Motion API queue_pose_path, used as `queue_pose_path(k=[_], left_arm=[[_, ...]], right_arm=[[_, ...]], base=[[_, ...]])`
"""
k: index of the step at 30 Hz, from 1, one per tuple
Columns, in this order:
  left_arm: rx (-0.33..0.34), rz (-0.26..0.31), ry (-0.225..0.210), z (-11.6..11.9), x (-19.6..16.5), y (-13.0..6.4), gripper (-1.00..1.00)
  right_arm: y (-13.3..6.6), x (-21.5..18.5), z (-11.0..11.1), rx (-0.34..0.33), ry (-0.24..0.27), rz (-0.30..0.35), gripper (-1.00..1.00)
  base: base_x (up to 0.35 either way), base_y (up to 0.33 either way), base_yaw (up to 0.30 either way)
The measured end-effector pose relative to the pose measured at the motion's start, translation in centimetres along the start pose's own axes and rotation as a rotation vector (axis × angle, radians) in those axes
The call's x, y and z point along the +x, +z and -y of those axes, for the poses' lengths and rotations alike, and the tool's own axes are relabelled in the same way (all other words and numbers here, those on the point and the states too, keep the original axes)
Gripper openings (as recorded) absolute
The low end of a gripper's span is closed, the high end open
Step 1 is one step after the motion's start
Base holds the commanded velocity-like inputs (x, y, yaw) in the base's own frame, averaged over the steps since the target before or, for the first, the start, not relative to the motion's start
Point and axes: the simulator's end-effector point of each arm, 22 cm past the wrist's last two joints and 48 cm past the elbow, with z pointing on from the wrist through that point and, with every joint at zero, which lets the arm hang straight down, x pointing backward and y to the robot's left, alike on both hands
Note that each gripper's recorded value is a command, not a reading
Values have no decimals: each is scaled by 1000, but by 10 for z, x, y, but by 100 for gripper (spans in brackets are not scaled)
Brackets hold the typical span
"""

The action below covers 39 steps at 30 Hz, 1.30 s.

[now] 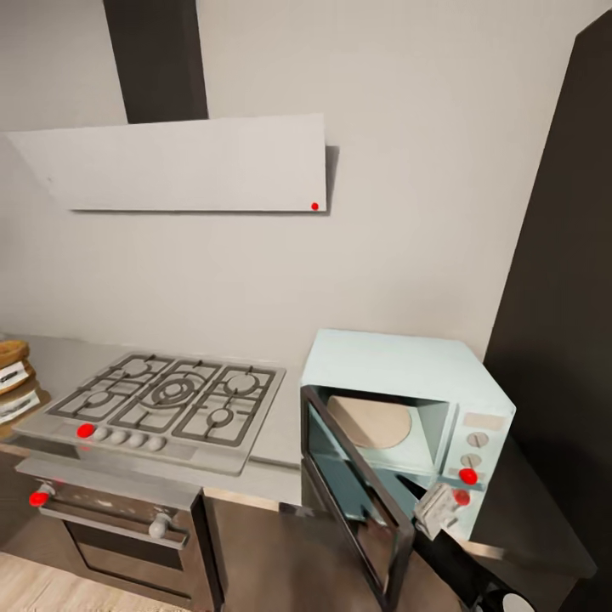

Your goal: In the kitchen, take the popcorn bag from the countertop, put it into the microwave, and heat it until the popcorn is cooked so the cooked popcorn ends up inside the bag.

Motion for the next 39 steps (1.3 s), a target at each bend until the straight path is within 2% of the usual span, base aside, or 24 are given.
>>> queue_pose_path(k=[19, 27, 39], left_arm=[[2, 19, -1, 1, -7, 0, 100], [2, 26, -2, 1, -11, 0, 100], [3, 38, -3, 1, -15, 0, 100]], right_arm=[[0, -8, 2, 8, -9, 15, 100], [0, -11, 3, 11, -11, 20, 100], [-1, -16, 7, 34, -19, 29, 100]], base=[[-2, 0, 204], [-259, 0, 205], [-23, 0, 205]])
